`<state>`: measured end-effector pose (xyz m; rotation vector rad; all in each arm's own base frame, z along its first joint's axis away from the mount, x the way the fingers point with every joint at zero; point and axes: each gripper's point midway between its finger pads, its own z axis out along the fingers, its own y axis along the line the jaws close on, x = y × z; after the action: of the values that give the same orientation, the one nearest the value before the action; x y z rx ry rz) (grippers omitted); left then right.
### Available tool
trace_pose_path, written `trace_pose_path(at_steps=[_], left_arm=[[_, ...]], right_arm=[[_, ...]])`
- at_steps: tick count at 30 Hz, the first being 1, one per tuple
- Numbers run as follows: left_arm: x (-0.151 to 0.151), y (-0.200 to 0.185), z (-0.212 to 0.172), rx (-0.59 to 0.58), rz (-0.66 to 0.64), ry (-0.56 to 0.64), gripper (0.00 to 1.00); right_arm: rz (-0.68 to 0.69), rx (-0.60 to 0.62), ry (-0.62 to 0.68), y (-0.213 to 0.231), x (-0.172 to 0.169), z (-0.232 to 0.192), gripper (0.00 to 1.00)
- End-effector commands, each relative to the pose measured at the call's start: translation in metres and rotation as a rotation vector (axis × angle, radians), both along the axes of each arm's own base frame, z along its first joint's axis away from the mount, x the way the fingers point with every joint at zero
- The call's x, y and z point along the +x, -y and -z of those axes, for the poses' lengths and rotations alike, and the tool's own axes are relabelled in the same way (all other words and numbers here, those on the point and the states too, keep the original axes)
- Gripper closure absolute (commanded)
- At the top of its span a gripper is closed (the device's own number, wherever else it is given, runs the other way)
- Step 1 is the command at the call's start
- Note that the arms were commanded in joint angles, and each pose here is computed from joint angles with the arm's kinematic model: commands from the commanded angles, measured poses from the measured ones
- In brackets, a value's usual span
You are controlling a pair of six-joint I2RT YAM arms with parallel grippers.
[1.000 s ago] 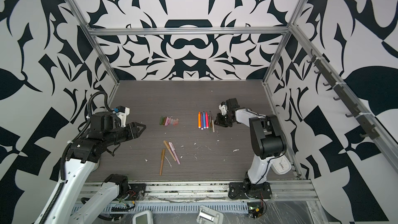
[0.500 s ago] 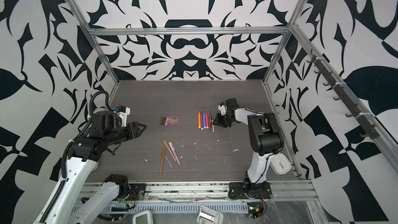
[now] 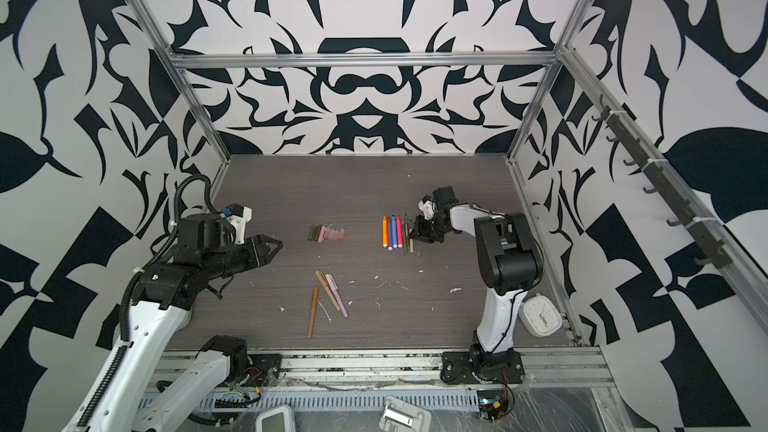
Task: Open the pen caps
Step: 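Carry the uncapped cream pen to the uncapped marker group while the left arm withdraws, then lay the cream pen beside the brown pen and open the right gripper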
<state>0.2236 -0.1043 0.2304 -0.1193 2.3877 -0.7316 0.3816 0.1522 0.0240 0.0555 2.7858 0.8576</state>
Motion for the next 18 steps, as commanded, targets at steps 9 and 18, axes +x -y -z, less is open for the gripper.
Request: trace_pose_path(at_steps=[9, 18], left_arm=[[-0.001, -0.002, 0.007, 0.009, -0.01, -0.023, 0.53], [0.0, -0.003, 0.008, 0.011, -0.014, -0.026, 0.53]], right_arm=[[0.01, -0.046, 0.024, 0.003, 0.021, -0.004, 0.83], [0.005, -0.027, 0.031, -0.001, 0.027, -0.008, 0.82]])
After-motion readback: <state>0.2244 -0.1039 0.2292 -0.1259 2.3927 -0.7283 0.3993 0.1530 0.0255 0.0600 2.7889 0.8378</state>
